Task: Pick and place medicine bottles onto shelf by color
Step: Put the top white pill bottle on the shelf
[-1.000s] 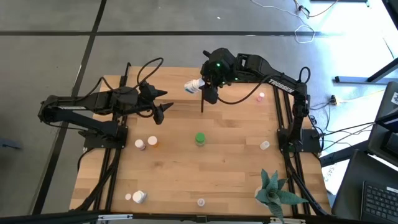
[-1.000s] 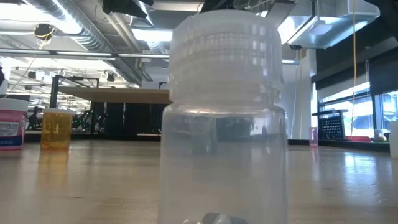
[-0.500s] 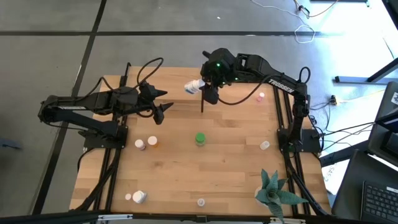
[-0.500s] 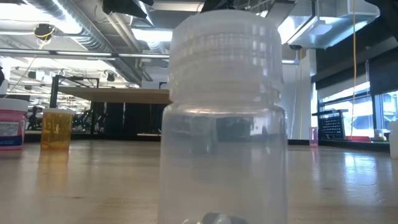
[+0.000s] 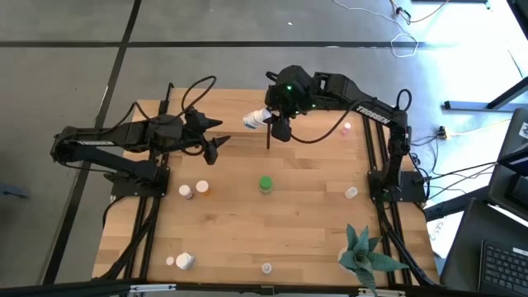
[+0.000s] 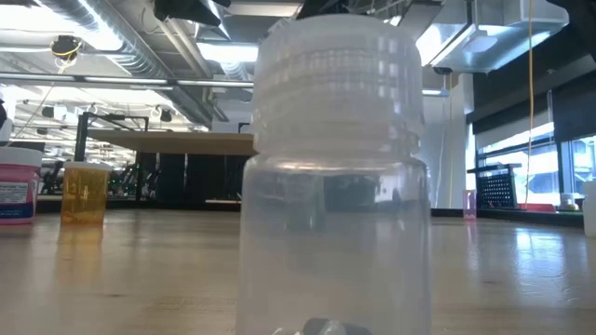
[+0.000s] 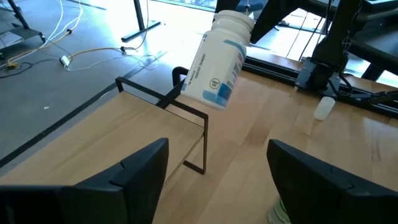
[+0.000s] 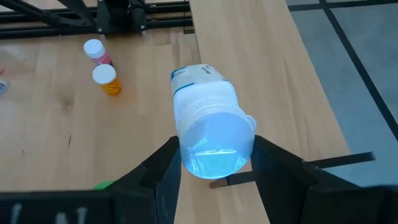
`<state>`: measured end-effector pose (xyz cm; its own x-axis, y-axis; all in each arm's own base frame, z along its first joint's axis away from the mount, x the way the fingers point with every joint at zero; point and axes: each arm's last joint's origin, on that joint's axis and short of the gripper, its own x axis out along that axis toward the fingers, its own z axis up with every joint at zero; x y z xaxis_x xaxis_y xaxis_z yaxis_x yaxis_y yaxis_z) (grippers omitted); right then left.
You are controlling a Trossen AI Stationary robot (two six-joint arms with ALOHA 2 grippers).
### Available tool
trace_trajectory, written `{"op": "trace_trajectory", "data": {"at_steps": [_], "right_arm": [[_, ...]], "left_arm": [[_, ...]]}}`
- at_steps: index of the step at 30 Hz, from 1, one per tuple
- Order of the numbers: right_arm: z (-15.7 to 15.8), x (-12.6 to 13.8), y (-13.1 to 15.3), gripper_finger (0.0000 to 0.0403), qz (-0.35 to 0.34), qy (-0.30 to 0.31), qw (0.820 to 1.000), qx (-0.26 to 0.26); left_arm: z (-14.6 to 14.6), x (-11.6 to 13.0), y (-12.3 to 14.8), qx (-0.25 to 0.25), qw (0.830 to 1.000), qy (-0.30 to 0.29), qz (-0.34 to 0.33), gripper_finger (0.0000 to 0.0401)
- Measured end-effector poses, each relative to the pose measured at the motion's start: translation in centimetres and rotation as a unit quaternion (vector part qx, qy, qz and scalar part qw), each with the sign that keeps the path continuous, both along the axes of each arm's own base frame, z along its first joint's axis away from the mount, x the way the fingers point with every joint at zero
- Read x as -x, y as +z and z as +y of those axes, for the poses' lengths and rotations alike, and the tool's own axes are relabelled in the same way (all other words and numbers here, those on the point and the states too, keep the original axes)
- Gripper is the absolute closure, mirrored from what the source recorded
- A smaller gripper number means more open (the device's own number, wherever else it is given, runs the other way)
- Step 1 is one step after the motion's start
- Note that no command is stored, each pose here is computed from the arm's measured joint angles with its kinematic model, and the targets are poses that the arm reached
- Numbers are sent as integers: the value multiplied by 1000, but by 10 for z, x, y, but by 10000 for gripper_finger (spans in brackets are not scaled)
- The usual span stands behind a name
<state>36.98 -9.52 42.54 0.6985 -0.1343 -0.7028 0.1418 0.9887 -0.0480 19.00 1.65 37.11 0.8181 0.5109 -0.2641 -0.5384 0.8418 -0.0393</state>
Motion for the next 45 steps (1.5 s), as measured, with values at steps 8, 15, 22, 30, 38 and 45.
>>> {"op": "trace_trajectory", "data": {"at_steps": [8,15,22,30,38,45], "right_arm": [[4,-2,1,228,-4,7,1000,4],[9,-4,2,228,-8,31,999,22],[17,-10,3,228,-26,50,998,38],[27,-23,-5,228,-26,76,996,45],[30,-29,-11,228,-19,82,996,43],[30,-29,-11,228,-20,80,996,44]], "left_arm": [[0,-1,3,0,1000,-1,-17,134],[3,-4,14,-53,996,-48,-46,135],[11,-18,9,-94,994,-61,-14,135],[13,-40,-3,-118,990,-73,18,135],[14,-52,-13,-115,990,-76,44,135],[14,-56,-17,-124,987,-80,57,135]]}}
